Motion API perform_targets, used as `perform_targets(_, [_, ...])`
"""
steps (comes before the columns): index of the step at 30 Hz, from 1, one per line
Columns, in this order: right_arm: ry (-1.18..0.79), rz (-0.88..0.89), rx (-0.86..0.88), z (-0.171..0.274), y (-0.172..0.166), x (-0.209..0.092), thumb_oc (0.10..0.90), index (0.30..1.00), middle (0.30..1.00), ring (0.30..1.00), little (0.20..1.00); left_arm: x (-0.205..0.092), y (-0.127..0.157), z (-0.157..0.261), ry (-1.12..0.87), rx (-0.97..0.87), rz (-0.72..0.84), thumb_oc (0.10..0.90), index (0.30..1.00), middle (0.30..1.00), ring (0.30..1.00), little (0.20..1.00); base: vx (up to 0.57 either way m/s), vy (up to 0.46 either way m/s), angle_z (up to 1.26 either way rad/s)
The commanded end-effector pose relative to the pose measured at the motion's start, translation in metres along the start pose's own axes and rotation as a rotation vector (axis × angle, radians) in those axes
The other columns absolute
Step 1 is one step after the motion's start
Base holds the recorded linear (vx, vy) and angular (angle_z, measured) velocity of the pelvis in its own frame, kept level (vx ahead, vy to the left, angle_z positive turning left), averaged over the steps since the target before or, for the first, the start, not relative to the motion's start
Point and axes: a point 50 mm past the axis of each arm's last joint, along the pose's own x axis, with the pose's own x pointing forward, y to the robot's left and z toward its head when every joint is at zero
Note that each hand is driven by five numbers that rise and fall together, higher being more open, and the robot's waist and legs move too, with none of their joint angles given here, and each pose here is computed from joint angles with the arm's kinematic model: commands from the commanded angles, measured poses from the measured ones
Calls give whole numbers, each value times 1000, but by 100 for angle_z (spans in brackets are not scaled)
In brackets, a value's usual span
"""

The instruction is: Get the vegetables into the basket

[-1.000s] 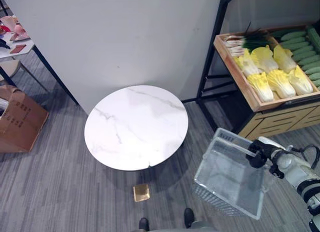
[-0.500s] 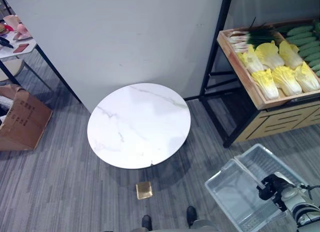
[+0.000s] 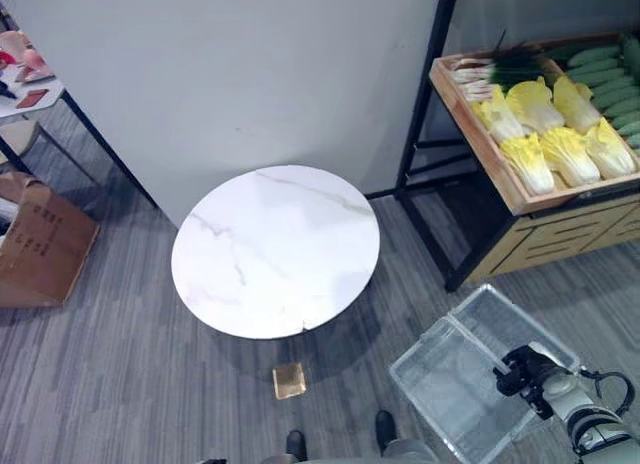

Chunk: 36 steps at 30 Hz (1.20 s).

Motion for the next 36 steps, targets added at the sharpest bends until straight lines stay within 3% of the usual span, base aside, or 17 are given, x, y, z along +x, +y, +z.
perform_targets(1, [-130, -119, 17, 47, -31, 2, 400, 300, 300, 300, 300, 0, 13, 10, -19, 78, 37, 900, 1000, 1000, 1000, 1000, -43, 109, -30])
perform_targets(11, [-219, -124, 6, 64, -29, -2, 400, 300, 300, 300, 300, -1, 26, 27, -77, 160, 75, 900, 1000, 1000, 1000, 1000, -15, 119, -34])
perform_targets(24, [-399, -34, -10, 118, 3, -9, 400, 300, 300, 300, 300, -3, 43, 33, -86, 59, 140, 900, 1000, 1000, 1000, 1000, -74, -73, -92])
perform_targets(27, [-399, 2, 6, 115, 17, -10, 400, 300, 300, 300, 300, -2, 40, 28, -55, 39, 138, 900, 1000, 1000, 1000, 1000, 78, -200, -113])
perform_targets(36, [-343, 47, 9, 90, 36, -9, 400, 300, 300, 300, 300, -2, 26, 39, -83, 84, 118, 900, 1000, 1000, 1000, 1000, 33, -129, 17])
